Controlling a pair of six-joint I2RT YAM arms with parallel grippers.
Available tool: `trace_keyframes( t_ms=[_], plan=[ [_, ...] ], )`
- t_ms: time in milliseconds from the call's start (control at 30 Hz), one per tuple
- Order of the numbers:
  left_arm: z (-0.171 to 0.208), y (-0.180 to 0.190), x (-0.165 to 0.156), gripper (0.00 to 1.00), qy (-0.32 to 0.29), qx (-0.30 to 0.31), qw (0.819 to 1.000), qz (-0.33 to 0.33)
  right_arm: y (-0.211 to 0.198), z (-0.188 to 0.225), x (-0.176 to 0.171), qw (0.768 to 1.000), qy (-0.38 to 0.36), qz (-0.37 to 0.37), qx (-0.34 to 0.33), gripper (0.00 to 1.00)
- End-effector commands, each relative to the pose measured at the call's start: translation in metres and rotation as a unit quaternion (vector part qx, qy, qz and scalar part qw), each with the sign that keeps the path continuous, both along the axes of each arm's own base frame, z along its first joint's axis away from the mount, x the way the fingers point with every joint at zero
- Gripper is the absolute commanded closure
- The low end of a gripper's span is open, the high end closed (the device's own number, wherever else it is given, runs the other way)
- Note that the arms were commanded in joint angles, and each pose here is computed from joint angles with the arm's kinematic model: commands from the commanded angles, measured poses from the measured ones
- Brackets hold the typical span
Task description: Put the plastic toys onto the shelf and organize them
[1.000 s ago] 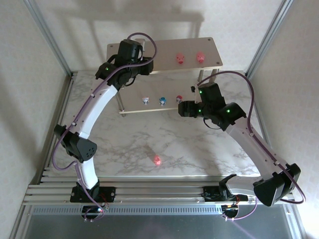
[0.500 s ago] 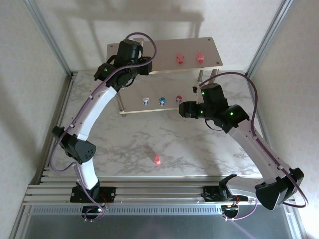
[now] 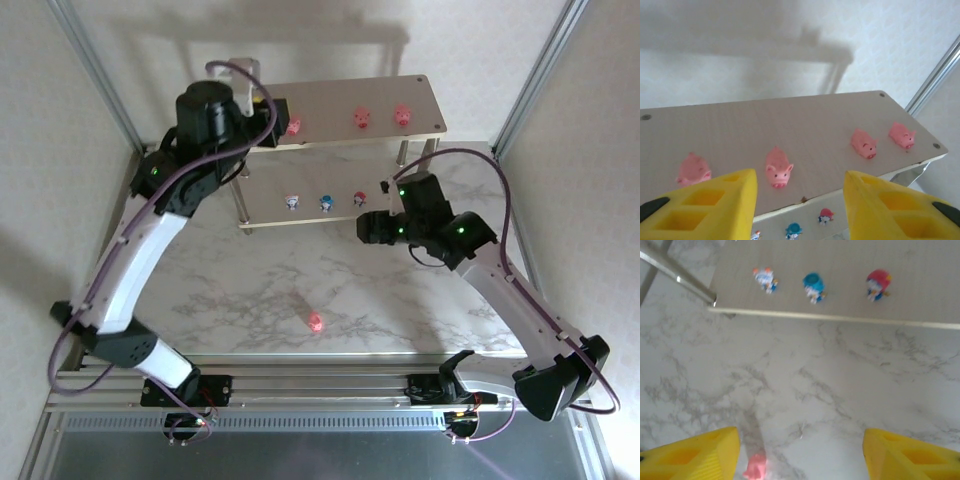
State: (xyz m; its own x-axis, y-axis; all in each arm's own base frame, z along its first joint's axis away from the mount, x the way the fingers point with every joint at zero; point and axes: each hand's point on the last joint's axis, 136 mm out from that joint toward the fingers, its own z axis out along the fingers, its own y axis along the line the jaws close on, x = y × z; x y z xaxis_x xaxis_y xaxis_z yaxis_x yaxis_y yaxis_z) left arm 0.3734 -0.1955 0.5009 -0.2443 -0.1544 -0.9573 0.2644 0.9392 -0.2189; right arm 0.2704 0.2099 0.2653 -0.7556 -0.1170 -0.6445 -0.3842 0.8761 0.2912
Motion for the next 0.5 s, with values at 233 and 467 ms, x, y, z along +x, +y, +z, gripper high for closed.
trace_keyframes(
  t_ms=[233,467],
  plan=[
    [-0.119,0.07,-0.067,0.52,0.059,0.0,0.995,0.083,0.049,-0.091,-0.114,0.986,0.118,0.087,-0.08,0.34],
    [-0.144,0.081,-0.087,0.52,0.062,-0.001,0.995,0.077,0.092,-0.147,-0.156,0.976,0.157,0.082,-0.123,0.36]
  ],
)
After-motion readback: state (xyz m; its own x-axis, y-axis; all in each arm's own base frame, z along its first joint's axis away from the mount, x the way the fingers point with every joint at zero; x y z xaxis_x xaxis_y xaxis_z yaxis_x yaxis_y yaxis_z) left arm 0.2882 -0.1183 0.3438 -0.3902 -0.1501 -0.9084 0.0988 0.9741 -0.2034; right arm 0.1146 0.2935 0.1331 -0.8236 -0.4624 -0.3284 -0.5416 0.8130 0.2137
